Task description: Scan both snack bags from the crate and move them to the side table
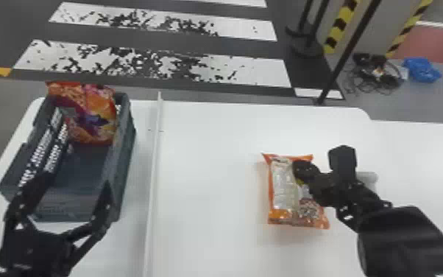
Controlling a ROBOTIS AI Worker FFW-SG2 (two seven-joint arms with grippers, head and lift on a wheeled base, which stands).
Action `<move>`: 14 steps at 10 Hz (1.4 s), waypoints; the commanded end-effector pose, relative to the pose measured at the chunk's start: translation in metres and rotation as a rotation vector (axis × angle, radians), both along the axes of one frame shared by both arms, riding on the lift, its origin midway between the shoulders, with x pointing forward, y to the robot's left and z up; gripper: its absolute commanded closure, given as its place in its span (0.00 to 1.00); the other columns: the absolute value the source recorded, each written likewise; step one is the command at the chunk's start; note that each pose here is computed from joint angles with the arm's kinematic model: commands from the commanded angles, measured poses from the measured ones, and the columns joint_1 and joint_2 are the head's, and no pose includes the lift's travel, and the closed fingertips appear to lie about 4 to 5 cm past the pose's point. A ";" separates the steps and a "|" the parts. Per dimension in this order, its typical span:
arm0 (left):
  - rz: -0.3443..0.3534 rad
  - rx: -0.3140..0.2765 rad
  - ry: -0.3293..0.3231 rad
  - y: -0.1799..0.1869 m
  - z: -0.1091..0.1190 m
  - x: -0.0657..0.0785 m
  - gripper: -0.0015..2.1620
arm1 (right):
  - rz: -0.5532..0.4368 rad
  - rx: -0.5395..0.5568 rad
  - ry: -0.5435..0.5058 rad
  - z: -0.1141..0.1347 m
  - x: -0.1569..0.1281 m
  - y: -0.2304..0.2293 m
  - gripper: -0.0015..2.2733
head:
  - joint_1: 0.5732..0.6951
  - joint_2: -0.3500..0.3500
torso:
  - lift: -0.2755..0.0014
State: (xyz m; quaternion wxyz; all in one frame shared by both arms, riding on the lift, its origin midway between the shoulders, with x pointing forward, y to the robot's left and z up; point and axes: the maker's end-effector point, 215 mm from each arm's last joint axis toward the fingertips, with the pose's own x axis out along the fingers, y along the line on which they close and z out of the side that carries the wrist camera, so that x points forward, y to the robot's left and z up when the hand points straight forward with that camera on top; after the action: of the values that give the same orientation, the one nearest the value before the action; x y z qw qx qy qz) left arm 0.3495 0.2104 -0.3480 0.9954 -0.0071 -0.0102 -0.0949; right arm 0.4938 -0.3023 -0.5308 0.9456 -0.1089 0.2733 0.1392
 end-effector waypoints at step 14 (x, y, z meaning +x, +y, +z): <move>0.004 -0.007 -0.031 0.002 0.012 -0.003 0.04 | -0.374 0.077 -0.068 0.069 -0.063 -0.176 0.06 | 1.00 0.01 | 0.72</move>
State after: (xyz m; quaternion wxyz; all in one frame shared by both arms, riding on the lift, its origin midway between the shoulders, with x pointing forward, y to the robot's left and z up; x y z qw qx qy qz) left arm 0.3463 0.2126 -0.3359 0.9953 -0.0087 -0.0260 -0.0929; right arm 0.4355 -0.4711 -0.4579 0.9697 -0.0253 0.2416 -0.0258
